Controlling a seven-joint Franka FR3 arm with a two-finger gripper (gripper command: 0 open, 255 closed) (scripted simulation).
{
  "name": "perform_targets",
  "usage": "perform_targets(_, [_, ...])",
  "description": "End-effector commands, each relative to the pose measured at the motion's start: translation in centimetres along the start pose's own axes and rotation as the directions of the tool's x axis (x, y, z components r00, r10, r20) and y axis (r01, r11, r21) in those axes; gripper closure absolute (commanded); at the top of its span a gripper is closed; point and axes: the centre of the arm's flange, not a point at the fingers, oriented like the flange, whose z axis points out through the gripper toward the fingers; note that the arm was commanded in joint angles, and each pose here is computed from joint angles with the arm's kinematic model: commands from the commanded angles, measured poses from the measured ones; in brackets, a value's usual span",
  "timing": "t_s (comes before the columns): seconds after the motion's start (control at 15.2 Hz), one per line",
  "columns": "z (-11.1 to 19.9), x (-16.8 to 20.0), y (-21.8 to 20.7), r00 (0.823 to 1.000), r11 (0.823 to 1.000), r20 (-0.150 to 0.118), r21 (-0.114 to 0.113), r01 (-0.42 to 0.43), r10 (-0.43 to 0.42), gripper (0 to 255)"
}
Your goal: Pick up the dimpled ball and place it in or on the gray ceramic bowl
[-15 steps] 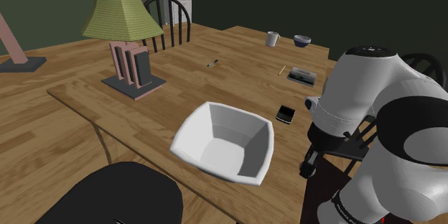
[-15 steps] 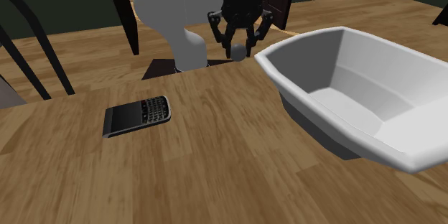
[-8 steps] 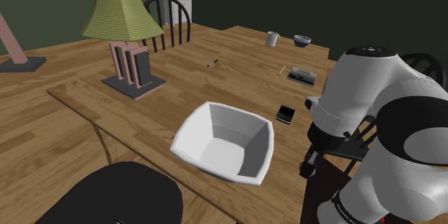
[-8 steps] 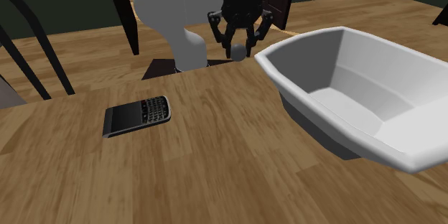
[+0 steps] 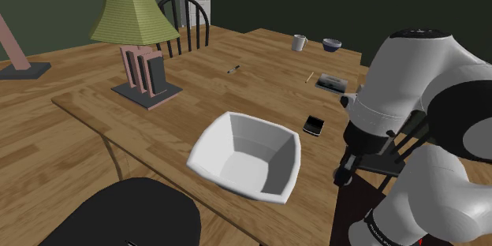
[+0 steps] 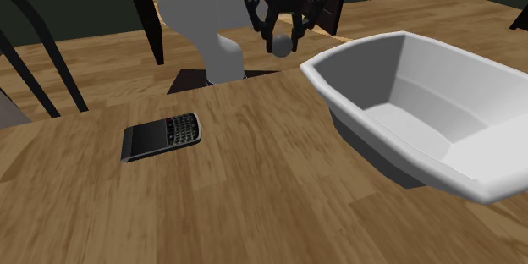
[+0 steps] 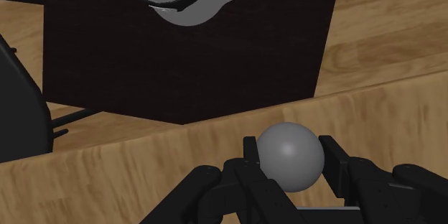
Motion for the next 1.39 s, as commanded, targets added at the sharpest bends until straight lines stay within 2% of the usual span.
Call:
perform_targets(0.0, [-1.2,-0.2,0.0,1.000,1.000,0.000,0.000,0.000,0.000,255])
perform_targets(1.32, [-11.7,-0.6,0.2,1.000,1.000,0.000,0.000,0.000,0.000,255])
